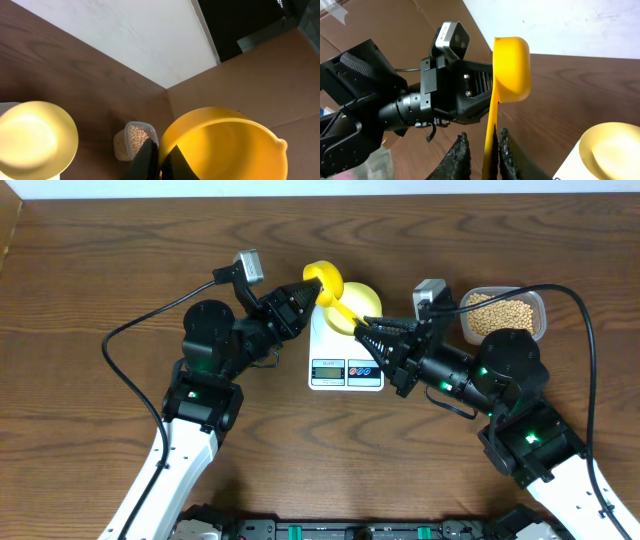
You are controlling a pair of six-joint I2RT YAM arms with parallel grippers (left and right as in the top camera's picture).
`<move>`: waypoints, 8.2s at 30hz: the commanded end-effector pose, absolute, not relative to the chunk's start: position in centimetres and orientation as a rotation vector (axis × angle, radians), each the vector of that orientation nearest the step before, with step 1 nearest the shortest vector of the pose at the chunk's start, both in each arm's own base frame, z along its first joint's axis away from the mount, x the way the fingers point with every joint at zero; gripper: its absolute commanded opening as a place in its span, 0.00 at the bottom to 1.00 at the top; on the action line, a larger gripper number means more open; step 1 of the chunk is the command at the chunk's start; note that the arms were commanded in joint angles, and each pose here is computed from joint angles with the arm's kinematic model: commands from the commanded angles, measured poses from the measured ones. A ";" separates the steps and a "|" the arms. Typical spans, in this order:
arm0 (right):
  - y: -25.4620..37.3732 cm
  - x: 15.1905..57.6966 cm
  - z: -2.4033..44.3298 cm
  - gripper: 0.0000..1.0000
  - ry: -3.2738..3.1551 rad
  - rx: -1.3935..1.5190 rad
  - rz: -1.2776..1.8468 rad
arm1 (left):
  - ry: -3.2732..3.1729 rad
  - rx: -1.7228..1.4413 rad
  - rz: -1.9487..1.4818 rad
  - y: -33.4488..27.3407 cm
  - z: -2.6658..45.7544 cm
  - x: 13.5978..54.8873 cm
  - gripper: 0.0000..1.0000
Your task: Scoop item into bowl and weigh 50g on scale
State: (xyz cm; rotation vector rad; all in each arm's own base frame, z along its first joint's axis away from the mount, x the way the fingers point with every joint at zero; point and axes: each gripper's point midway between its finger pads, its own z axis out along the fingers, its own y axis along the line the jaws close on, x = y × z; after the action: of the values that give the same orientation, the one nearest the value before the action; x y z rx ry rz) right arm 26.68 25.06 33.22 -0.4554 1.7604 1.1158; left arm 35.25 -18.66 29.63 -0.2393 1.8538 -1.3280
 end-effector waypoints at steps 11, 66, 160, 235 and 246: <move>25.1 26.7 34.2 0.12 1.739 -0.462 1.123 | 1.843 -0.177 -1.345 -19.1 30.4 34.7 0.07; 19.3 32.3 35.5 0.01 1.723 -0.054 0.807 | 1.850 -0.157 -1.363 -19.4 30.4 34.4 0.96; 1.5 34.2 29.9 0.01 2.235 0.385 0.405 | 2.762 0.037 -0.109 -20.2 2.3 31.8 0.97; 0.2 34.0 29.5 0.01 2.262 0.209 0.219 | 2.780 -0.490 -0.084 -5.1 12.2 28.0 0.97; -0.5 34.3 29.8 0.01 2.239 0.278 0.195 | 2.780 -0.490 -0.084 -5.1 12.2 28.0 0.97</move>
State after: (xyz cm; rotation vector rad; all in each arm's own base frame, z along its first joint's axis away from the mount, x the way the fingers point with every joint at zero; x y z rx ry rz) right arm 34.20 0.48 28.54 0.2495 2.2755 0.2454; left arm 27.96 -5.31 12.04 -0.4914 2.7808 -0.0947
